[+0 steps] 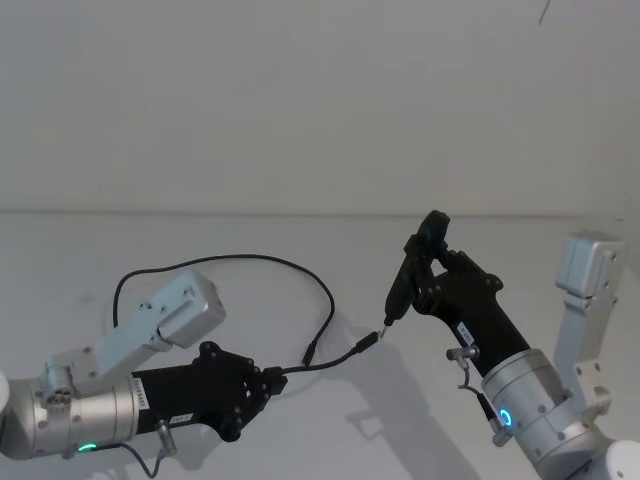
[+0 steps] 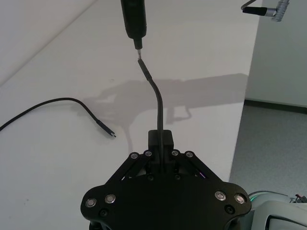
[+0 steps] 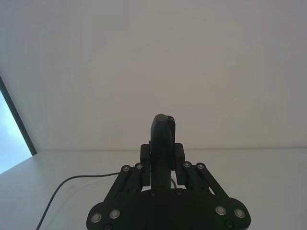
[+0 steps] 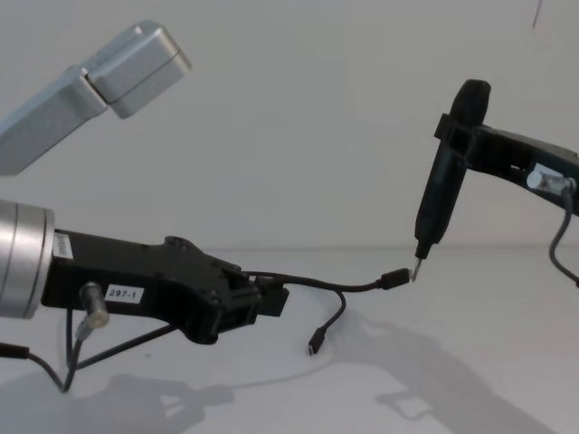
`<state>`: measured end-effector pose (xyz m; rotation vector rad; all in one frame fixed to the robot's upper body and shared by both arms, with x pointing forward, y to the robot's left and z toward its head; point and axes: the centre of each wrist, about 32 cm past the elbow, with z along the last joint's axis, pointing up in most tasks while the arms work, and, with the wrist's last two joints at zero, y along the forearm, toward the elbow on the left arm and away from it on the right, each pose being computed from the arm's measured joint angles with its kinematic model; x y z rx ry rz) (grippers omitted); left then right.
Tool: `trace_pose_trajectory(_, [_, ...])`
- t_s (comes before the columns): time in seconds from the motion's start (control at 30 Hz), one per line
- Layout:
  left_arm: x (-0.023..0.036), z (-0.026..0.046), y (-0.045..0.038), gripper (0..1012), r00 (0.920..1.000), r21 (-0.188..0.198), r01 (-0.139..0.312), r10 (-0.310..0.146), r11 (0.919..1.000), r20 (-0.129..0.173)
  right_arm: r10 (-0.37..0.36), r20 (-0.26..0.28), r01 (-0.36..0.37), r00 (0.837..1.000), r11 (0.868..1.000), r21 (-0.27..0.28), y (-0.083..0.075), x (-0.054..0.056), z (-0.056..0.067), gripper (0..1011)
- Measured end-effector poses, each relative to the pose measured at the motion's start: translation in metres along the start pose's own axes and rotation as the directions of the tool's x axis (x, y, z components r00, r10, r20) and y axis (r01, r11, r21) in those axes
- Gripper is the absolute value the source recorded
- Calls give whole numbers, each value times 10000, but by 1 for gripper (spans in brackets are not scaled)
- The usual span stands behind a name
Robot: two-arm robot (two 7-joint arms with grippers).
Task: Pick up the data cable with the one hand.
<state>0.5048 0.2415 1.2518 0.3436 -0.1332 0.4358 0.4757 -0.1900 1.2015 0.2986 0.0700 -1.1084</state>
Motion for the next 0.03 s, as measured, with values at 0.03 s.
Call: trace_pose_trajectory(0.03, [0, 0, 0, 36, 10000, 0, 0, 0, 10000, 0, -9, -1, 9, 10000, 10000, 3, 3, 1, 0, 279])
